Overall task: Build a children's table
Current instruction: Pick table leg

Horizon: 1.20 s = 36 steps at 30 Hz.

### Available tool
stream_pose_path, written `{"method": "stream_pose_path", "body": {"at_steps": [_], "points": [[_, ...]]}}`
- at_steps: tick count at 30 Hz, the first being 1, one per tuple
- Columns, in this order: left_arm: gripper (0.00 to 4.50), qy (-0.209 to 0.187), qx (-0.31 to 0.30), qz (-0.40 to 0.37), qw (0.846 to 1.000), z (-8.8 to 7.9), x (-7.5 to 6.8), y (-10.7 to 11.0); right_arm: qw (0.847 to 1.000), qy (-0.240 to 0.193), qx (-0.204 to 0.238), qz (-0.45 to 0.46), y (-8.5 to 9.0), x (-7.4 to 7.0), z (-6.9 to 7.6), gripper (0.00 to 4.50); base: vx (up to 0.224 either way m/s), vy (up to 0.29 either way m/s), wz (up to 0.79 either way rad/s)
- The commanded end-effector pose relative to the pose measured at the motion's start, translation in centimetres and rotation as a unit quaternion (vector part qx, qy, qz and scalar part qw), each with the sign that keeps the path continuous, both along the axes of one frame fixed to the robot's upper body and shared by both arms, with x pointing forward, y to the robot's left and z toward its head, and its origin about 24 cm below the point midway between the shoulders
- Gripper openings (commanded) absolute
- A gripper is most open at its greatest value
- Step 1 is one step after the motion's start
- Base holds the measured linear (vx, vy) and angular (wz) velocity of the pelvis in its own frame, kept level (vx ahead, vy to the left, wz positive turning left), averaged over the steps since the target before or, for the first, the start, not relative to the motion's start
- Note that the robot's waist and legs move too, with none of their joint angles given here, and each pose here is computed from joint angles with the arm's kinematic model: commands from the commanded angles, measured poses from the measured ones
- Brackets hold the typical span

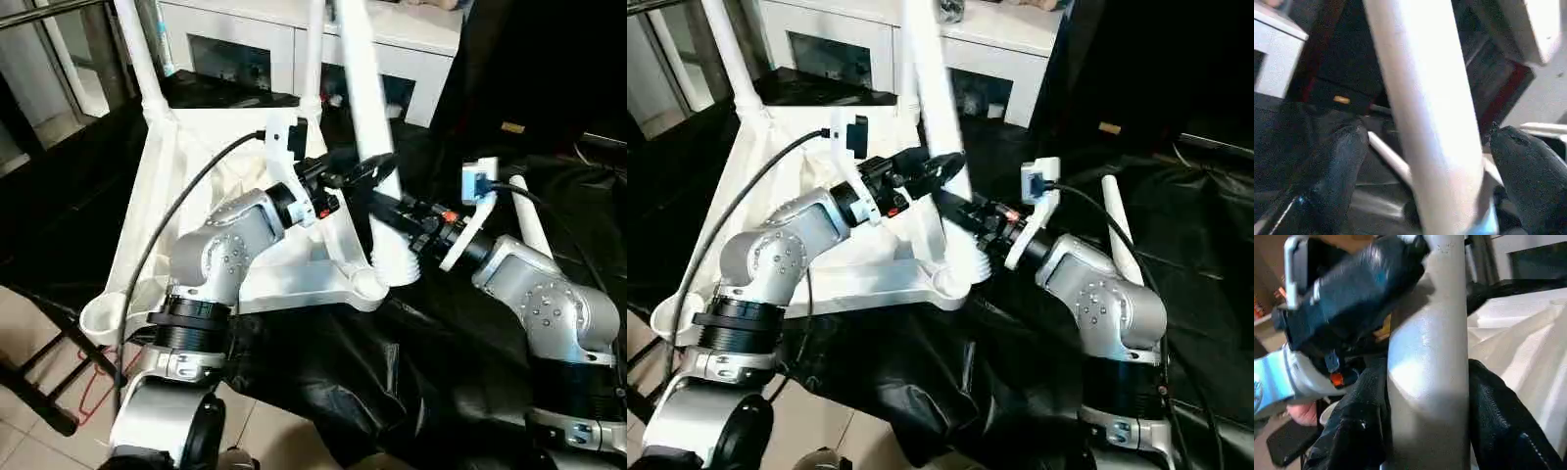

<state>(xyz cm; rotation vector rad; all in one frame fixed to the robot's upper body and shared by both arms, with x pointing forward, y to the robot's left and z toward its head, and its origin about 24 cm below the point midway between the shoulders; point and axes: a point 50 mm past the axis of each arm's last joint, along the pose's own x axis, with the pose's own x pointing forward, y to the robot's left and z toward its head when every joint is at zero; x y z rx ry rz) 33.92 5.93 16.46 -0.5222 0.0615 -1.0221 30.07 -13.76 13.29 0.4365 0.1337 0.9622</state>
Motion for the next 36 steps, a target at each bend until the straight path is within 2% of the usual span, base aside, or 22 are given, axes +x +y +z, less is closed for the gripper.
{"method": "stream_pose_path", "body": {"at_steps": [1,6,10,12,14,18,22,26,27,31,33,36], "points": [[4.5,-0.002,0.009,-0.004,1.0,0.7,-0.1,-0.3,1.0,-0.019,-0.009,0.001,0.2,-0.1,0.3,1.86,0.0,0.0,0.0],[4.5,0.019,0.005,0.015,1.0,0.5,0.1,0.0,0.999,-0.024,-0.021,-0.005,0.6,0.2,0.3,1.86,0.0,0.0,0.0],[4.5,0.043,-0.019,-0.003,0.999,0.8,-0.3,-0.1,0.999,-0.028,-0.028,-0.005,1.0,0.4,0.2,1.86,0.0,0.0,0.0],[4.12,0.055,-0.024,-0.003,0.998,0.8,-0.3,-0.2,0.999,-0.03,-0.03,-0.003,1.1,0.4,0.2,1.86,0.0,0.0,0.0],[4.09,0.069,-0.033,0.001,0.997,0.8,-0.2,-0.1,0.999,-0.032,-0.032,-0.001,1.4,0.4,0.2,1.86,0.0,0.0,0.0],[3.7,0.091,-0.032,0.013,0.995,0.6,0.0,0.1,0.999,-0.035,-0.037,0.001,1.8,0.5,0.2,1.86,0.0,0.0,0.0],[3.32,0.097,-0.031,0.014,0.995,0.6,0.0,0.3,0.999,-0.037,-0.038,-0.001,1.9,0.6,0.2,1.86,0.0,0.0,0.0],[3.16,0.1,-0.03,0.017,0.994,0.6,0.0,0.4,0.999,-0.038,-0.038,-0.002,1.9,0.6,0.2,1.86,0.0,0.0,0.0],[2.83,0.099,-0.029,0.019,0.995,0.6,0.1,0.5,0.998,-0.039,-0.039,-0.003,1.9,0.6,0.2,1.86,0.0,0.0,0.0],[2.71,0.089,-0.009,0.018,0.996,0.7,0.2,0.8,0.998,-0.04,-0.041,-0.005,1.9,0.7,0.3,1.86,0.0,0.0,0.0],[2.41,0.087,-0.003,0.018,0.996,0.8,0.2,0.9,0.998,-0.041,-0.044,-0.008,1.9,0.8,0.3,1.86,0.0,0.0,0.0],[2.21,0.088,0.001,0.016,0.996,1.0,0.4,1.2,0.998,-0.042,-0.05,-0.011,2.0,1.0,0.3,1.86,0.0,0.0,0.0]]}}
